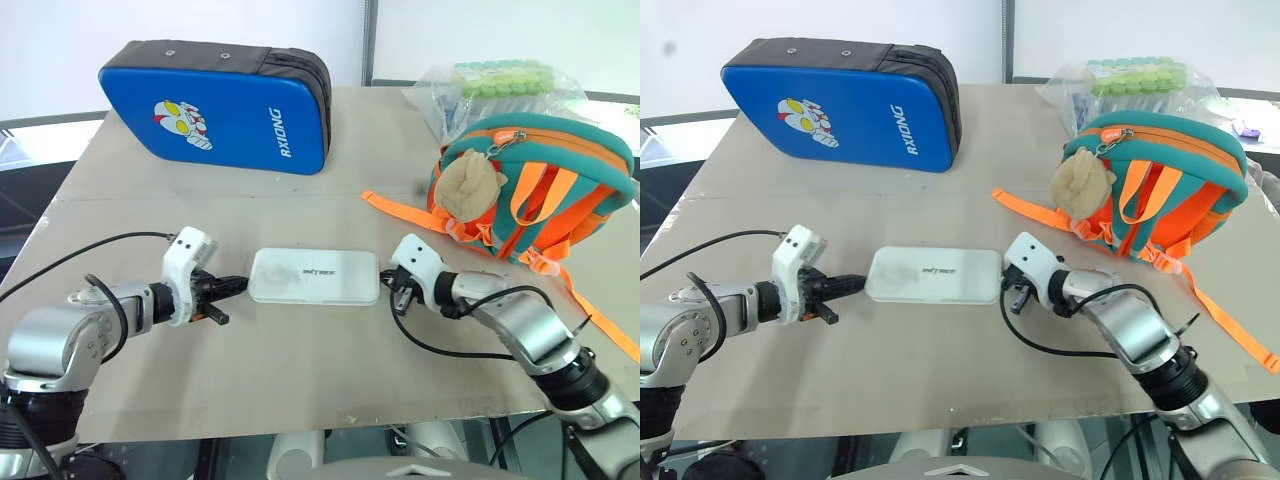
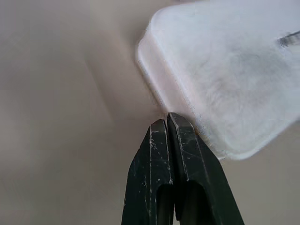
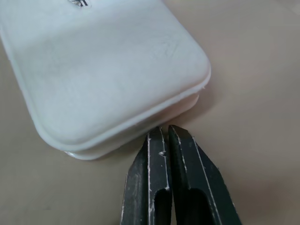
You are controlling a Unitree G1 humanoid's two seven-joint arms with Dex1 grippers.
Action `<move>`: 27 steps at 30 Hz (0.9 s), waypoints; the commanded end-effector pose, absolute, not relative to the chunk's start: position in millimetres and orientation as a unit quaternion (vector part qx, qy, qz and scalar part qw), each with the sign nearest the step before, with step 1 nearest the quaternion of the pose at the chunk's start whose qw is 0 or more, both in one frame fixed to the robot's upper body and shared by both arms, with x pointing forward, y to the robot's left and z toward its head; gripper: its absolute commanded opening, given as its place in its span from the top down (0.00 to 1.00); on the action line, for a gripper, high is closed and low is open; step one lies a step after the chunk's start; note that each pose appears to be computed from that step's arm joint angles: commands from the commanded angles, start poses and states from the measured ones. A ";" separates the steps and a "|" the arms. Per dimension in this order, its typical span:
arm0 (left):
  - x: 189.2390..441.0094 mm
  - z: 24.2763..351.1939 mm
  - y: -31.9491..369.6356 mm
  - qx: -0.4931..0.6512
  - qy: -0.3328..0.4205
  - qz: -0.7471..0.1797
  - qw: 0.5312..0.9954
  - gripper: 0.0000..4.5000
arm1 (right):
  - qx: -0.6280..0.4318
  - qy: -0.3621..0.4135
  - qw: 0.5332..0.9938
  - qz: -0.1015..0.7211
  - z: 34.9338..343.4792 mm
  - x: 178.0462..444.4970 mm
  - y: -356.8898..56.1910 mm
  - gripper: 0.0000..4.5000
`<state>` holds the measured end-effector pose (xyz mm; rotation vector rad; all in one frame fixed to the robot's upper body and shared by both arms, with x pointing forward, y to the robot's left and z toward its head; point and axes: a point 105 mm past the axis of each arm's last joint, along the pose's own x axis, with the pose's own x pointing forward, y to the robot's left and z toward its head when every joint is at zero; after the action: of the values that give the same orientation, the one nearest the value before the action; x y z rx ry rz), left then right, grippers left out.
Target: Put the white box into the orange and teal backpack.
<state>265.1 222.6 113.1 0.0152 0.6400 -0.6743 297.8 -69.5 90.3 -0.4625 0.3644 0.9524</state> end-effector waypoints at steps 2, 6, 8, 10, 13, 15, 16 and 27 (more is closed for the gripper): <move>245.2 112.7 192.9 0.007 0.307 -0.385 0.870 0.99 | -0.238 0.159 0.848 0.446 102.5 296.3 -91.4 1.00; 238.6 112.8 194.3 -0.053 0.311 -0.380 0.869 0.99 | -0.255 0.168 0.847 0.436 99.2 299.3 -107.5 1.00; 236.2 117.5 204.6 -0.108 0.319 -0.374 0.864 0.88 | -0.261 0.168 0.846 0.434 97.9 301.7 -111.0 1.00; 233.7 117.7 215.4 -0.134 0.334 -0.360 0.861 0.70 | -0.262 0.166 0.846 0.434 97.8 303.6 -112.1 1.00; 220.5 121.5 231.5 -0.220 0.377 -0.347 0.830 0.39 | -0.271 0.162 0.844 0.433 98.0 308.8 -114.9 1.00; 209.4 121.7 227.1 -0.259 0.404 -0.364 0.798 0.16 | -0.273 0.155 0.844 0.435 99.0 310.0 -113.3 1.00; 209.6 120.8 224.1 -0.276 0.403 -0.367 0.792 0.12 | -0.273 0.152 0.843 0.438 99.6 310.4 -111.6 1.00; 247.8 95.3 181.6 -0.355 0.361 -0.351 0.788 0.12 | -0.274 0.119 0.808 0.508 96.7 300.9 -69.1 1.00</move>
<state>241.1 188.0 97.1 -0.7235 0.7905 -0.7556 303.5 -81.7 90.8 -0.5683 0.3006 1.0331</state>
